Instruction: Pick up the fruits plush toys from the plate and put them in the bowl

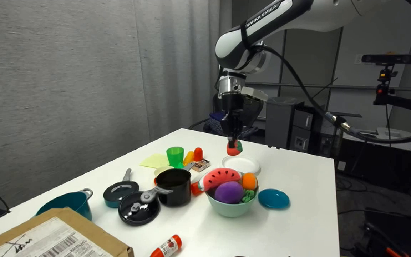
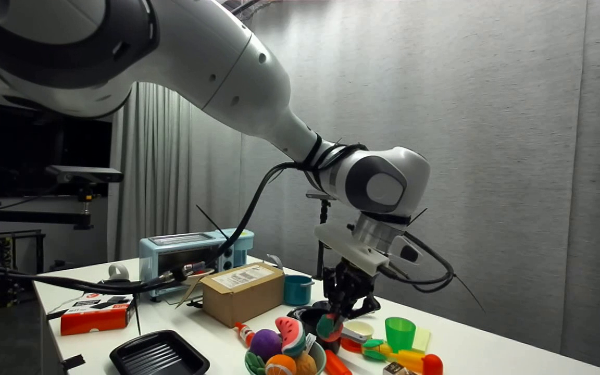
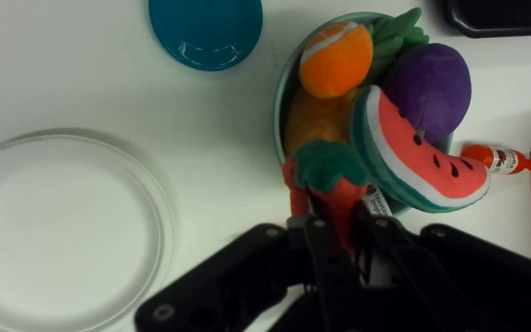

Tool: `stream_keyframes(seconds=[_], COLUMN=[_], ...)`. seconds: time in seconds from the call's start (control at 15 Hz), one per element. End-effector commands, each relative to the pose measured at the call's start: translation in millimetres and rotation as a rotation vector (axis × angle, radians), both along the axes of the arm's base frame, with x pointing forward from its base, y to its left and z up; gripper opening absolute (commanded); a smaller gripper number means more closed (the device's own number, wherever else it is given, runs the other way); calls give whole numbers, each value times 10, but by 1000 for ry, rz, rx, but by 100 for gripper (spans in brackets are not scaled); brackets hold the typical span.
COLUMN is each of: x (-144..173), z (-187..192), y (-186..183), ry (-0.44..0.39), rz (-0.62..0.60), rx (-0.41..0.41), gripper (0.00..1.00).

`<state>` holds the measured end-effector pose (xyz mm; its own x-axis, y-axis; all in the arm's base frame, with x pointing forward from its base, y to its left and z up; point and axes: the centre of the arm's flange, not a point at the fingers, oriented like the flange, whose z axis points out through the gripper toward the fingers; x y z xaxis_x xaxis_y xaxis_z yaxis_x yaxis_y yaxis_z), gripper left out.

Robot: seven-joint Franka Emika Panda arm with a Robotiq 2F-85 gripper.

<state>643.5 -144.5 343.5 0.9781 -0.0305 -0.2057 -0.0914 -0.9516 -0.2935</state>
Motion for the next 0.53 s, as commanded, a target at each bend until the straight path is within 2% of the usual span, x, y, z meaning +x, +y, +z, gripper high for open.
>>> stream_keyframes(seconds=[0.0,0.47], x=[-3,-67], z=[-165,-525], y=[-61,-122], ry=[40,47], rz=[-3,2], rx=[98,162], gripper=[3,3])
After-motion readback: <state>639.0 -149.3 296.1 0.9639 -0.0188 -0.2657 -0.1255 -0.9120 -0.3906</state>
